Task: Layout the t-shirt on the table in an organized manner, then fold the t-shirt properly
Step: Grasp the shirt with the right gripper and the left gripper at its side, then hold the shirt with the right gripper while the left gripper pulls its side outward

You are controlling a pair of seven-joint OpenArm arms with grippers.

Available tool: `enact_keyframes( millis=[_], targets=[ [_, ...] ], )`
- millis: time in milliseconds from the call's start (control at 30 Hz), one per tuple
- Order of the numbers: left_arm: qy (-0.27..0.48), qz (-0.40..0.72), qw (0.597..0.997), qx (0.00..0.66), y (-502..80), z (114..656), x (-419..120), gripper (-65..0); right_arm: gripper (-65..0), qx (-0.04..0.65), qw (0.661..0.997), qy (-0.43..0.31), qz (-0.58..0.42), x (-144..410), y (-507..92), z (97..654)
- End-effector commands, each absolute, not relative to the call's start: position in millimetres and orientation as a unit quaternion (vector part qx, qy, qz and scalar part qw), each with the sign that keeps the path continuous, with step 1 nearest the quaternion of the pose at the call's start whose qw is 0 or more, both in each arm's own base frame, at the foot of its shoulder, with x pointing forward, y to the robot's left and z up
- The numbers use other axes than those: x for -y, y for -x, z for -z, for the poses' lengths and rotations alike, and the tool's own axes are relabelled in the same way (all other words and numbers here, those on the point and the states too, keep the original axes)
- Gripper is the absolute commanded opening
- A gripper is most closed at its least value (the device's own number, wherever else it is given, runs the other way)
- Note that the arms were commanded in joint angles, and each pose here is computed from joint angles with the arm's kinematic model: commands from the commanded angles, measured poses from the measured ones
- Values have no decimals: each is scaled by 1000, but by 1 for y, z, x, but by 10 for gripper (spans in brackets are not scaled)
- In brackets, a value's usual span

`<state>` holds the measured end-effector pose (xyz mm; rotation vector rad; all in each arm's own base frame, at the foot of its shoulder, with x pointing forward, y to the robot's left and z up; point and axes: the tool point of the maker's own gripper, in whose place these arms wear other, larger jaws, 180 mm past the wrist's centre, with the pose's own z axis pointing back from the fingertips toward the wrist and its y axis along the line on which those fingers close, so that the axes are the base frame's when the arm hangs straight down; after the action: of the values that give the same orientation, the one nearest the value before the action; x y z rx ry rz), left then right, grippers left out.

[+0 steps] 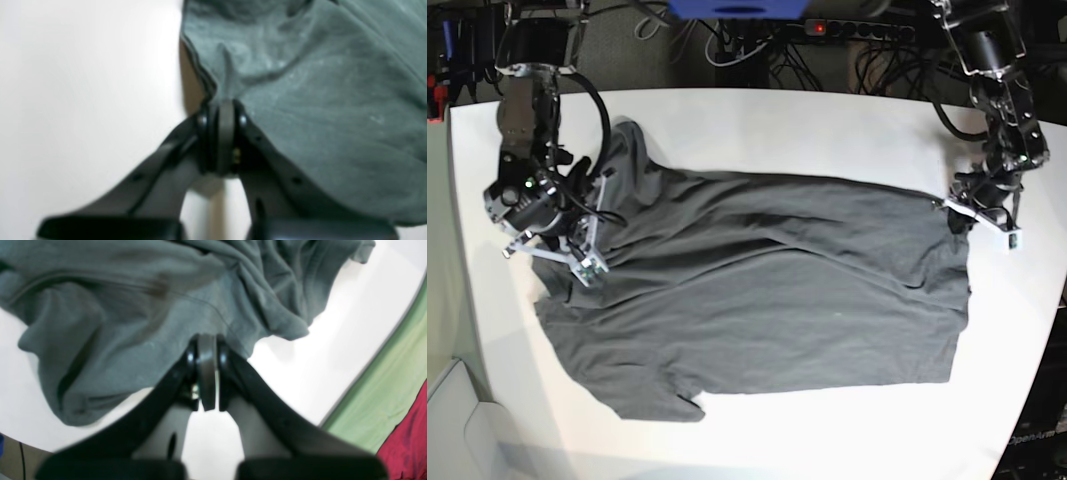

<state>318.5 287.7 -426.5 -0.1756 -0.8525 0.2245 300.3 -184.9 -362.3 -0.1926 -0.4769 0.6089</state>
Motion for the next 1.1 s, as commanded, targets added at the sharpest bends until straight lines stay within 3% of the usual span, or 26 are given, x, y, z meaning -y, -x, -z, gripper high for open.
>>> enact_keyframes(
  millis=[0,167,467,700,900,1067],
  targets=[
    [77,-100,915,383,-310,430,-291,-637,-650,251,916,102,-295,187,-309,351],
    [41,-64,927,367,-306,383,-298,-648,-650,252,916,102,-296,187,-310,350],
    [8,-127,910,395,-318,299,-314,-648,-650,255,916,98,-295,183,-311,350],
    [60,-325,866,376,-349,328,-290,-648,-650,259,917,84,-291,172,-311,352],
    [57,-368,834,407,-385,336,-253,-646,-650,259,918,78,-290,167,-309,354],
    [38,-367,853,370,-394,373,-225,-632,-650,255,919,79,-290,168,-308,355]
  ],
)
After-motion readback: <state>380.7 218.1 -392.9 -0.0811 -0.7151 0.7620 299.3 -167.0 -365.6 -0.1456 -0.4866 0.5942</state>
